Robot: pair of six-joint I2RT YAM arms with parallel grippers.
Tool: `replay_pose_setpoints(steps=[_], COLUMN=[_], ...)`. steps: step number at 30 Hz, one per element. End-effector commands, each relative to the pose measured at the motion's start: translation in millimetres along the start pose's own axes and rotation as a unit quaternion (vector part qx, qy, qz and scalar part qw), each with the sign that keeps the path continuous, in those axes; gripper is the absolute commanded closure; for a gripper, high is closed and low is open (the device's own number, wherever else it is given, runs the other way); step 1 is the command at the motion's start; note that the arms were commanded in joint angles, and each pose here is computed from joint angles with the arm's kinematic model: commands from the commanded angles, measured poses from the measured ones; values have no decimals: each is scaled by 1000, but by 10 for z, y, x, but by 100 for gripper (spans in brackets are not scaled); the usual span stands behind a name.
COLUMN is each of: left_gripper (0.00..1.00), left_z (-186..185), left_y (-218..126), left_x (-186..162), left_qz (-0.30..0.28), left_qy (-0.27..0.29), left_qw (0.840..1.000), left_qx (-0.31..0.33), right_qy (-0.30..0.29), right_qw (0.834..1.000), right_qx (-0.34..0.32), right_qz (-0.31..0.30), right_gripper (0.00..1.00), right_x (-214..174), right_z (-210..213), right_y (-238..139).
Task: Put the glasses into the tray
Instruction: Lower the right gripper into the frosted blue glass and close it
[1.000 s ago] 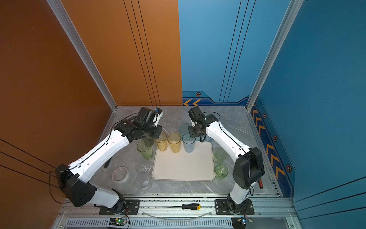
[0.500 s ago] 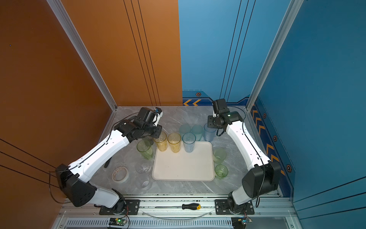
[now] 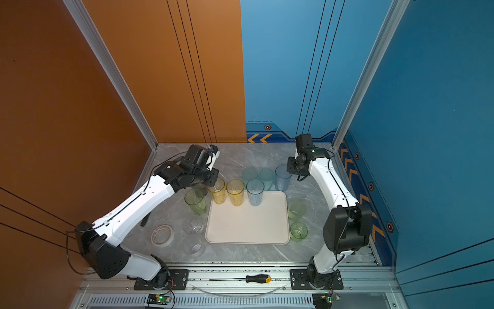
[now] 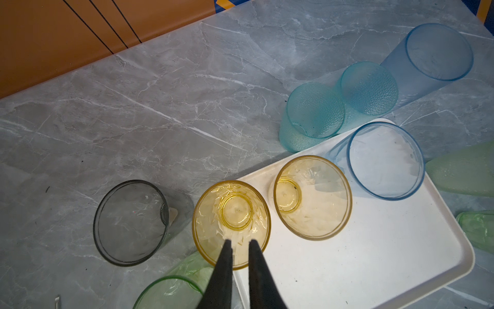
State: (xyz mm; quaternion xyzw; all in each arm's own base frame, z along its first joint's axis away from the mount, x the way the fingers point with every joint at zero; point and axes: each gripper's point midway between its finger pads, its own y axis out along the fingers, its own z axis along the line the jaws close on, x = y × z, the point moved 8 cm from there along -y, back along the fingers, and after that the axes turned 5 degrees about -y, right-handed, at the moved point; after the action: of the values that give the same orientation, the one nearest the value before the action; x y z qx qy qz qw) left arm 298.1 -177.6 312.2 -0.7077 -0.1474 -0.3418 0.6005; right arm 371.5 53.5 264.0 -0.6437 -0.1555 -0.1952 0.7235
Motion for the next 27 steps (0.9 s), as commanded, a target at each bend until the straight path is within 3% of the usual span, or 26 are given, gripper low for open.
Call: replay_pose_setpoints(steps=[1,27], left_gripper=[85,85], left_z=[56,107], left_y=[-63,0], left_x=[86,75], left_qz=[-19,-11], left_qy=[-7,-13], left_qw=[1000,1000], left_qx=[12,18], right_qy=[4,1], right_qw=[1000,999], right_qx=[15,-31], right_qz=[7,36], right_gripper=[70,75], right_x=[24,84], right_z=[21,-46], right_y=[-40,268])
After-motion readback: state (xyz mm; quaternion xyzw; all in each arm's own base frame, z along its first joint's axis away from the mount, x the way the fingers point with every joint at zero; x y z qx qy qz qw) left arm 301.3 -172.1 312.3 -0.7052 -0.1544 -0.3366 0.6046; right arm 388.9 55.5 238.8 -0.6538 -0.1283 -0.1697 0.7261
